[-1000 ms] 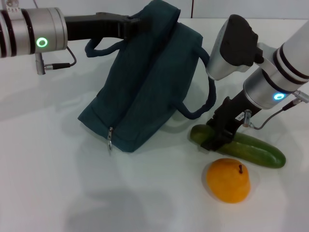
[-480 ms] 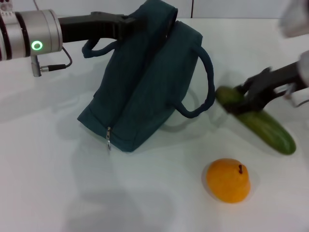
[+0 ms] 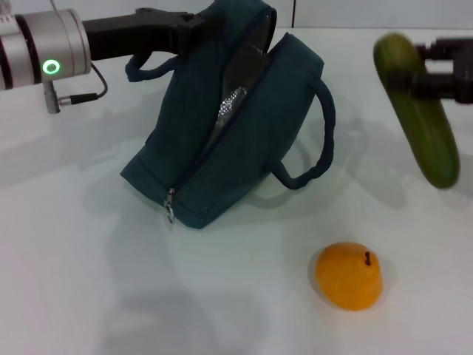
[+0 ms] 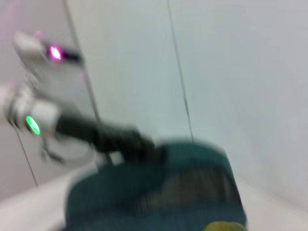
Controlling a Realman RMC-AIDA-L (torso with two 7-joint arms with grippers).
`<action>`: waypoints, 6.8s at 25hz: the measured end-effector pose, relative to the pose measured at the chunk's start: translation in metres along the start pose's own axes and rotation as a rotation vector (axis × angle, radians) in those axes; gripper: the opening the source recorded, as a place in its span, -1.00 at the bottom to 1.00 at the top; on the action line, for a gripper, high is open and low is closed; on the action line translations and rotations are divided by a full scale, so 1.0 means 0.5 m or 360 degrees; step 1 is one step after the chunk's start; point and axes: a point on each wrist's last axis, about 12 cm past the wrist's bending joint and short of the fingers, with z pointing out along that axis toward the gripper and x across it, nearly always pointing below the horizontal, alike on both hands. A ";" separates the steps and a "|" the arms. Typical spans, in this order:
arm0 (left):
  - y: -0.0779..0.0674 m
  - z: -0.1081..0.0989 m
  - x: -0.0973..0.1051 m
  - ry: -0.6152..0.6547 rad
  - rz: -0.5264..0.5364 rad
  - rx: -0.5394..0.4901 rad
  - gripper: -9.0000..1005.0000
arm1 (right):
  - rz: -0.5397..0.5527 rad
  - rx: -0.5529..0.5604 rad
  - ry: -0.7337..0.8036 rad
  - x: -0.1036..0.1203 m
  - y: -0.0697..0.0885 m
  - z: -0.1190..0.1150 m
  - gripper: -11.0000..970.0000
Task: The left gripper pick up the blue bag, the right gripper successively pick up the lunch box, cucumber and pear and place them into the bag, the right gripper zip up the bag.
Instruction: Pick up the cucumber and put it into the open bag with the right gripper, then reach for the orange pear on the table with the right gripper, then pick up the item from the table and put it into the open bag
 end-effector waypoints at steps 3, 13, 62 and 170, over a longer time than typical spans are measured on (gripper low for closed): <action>-0.001 0.000 -0.003 -0.0019 0.0025 0.0006 -0.89 | -0.0074 -0.0071 -0.0248 -0.006 0.003 -0.005 0.23; -0.007 0.003 -0.010 -0.0061 0.0038 0.0034 -0.89 | -0.0080 -0.0250 -0.0790 -0.019 -0.011 0.069 0.23; -0.023 0.031 -0.029 -0.0043 0.0091 0.0105 -0.89 | -0.0189 -0.0173 -0.0939 0.049 0.017 0.229 0.42; -0.021 0.032 -0.034 -0.0077 0.0140 0.0094 -0.89 | -0.0247 -0.0246 -0.0595 0.007 0.006 0.256 -0.87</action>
